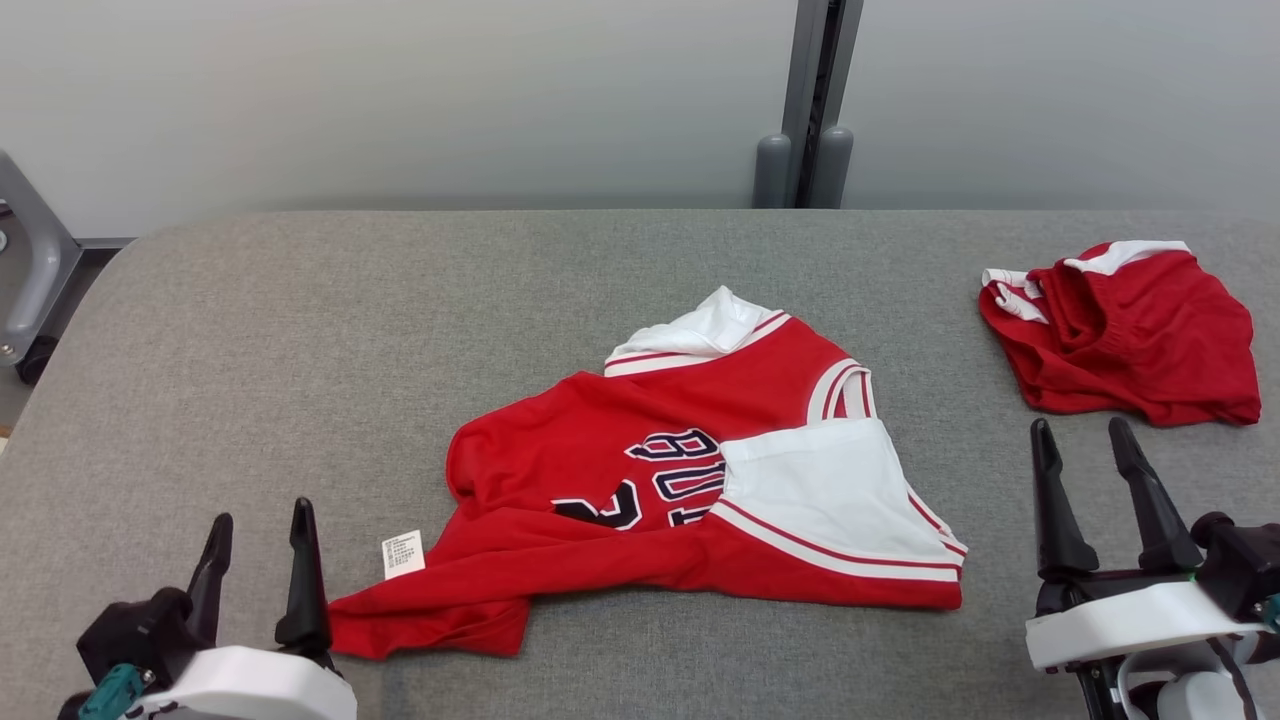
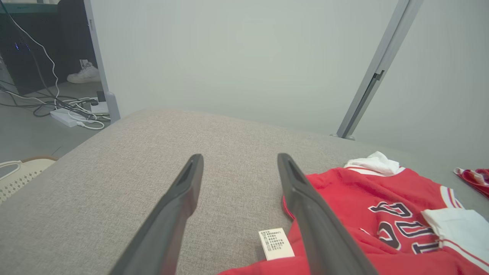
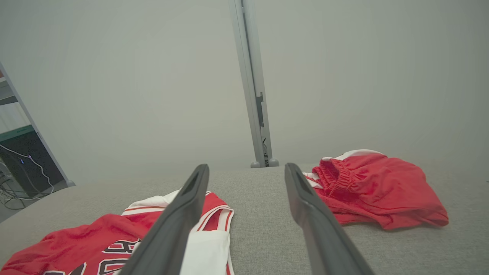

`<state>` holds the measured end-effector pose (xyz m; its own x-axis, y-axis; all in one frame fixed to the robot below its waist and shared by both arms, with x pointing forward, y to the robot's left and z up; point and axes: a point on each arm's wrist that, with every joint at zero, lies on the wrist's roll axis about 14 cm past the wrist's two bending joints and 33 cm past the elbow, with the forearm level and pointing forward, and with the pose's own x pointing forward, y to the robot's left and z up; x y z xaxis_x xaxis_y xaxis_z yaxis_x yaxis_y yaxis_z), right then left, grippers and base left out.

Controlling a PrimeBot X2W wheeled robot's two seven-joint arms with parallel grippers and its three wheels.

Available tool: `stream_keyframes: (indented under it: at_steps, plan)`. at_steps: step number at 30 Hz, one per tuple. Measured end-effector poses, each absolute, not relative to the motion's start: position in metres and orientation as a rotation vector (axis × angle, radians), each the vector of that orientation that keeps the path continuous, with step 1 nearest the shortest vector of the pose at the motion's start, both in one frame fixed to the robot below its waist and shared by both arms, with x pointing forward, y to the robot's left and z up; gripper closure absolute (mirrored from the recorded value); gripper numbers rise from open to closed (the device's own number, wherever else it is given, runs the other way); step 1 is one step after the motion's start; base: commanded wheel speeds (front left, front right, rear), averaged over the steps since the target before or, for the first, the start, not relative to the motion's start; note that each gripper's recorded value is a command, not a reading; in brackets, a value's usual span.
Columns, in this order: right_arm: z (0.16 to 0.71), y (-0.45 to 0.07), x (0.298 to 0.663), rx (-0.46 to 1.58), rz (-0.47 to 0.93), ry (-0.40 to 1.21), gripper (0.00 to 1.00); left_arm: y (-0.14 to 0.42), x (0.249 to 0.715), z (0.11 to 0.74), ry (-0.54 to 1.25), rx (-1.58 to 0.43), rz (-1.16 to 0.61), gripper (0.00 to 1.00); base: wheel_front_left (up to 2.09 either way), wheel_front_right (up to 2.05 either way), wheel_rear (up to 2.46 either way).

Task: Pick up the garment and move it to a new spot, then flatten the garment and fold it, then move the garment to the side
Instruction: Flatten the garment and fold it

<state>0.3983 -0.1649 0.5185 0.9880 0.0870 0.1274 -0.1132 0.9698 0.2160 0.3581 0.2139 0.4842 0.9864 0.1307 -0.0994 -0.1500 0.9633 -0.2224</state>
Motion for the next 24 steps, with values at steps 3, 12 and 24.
stream_keyframes:
  at_steps: [3,12,24]
  plan:
    - [0.517,-0.162,0.396,0.23,0.108,-0.11,0.0,0.214,0.353,0.475,0.101,-0.24,0.147,0.0,0.0,0.0,0.0]
    - [0.507,-0.158,0.398,0.231,0.118,-0.079,0.0,0.22,0.351,0.468,0.102,-0.246,0.157,0.0,0.0,0.0,0.0]
    - [0.468,-0.122,0.426,0.201,0.253,0.084,0.0,0.228,0.349,0.466,0.091,-0.245,0.17,0.0,0.0,0.0,0.0]
